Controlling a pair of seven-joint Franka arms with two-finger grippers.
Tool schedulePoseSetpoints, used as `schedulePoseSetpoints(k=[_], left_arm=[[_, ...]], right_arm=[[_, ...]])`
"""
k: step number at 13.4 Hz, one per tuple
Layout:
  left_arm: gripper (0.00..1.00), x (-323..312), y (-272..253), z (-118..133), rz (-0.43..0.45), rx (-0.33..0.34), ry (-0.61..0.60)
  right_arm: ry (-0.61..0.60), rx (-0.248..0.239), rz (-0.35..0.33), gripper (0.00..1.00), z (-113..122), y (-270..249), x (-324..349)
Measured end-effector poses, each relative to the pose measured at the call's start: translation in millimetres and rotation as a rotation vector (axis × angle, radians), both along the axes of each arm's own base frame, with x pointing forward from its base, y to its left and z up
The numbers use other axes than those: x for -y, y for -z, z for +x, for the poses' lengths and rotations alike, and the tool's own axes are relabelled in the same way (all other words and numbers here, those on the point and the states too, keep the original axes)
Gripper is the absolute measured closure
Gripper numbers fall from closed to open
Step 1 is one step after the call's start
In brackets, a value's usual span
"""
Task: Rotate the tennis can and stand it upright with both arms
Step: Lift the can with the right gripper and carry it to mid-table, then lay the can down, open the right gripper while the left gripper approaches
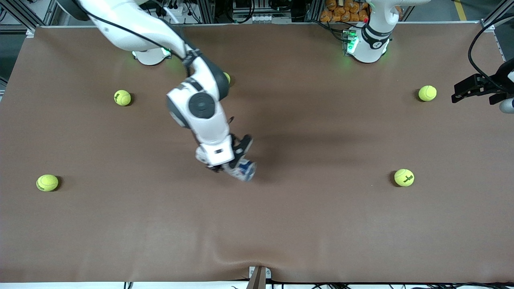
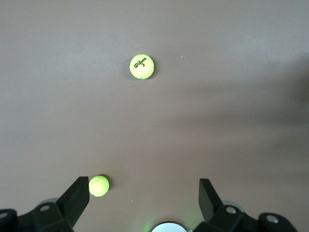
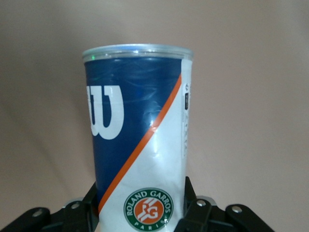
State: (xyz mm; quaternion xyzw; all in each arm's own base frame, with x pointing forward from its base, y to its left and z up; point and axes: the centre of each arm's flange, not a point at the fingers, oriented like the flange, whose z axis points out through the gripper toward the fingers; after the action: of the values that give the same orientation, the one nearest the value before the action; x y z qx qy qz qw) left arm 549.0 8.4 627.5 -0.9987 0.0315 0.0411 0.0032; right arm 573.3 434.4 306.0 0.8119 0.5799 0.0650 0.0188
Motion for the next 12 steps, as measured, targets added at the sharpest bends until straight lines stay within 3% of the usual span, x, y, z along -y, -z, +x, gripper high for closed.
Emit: schedulePoseSetpoints(k=[3,5,7,9,12], left_arm=[[0.0,0,1,0,0.0,-0.002,0.0],[0.0,0,2,1,0.0,-0.003,0.0],[0.0,0,3,1,0.0,-0.006,0.0],[0.0,0,4,2,0.0,-0.007,0.0],[0.0,0,5,2,0.0,-0.009,0.0]], right_arm=[[-0.234,0.012,-0.022,0.33,-26,48,-37],[-0.355,0.017,-0.059,0.33,-56,75,-68],[-0.429,0.027,-0.098,0.33,-88,92,-97],[-0.461,0.04,-0.12,0.3,-101,98,-111],[-0.444,0.065,-0.118,0.02,-86,86,-109]])
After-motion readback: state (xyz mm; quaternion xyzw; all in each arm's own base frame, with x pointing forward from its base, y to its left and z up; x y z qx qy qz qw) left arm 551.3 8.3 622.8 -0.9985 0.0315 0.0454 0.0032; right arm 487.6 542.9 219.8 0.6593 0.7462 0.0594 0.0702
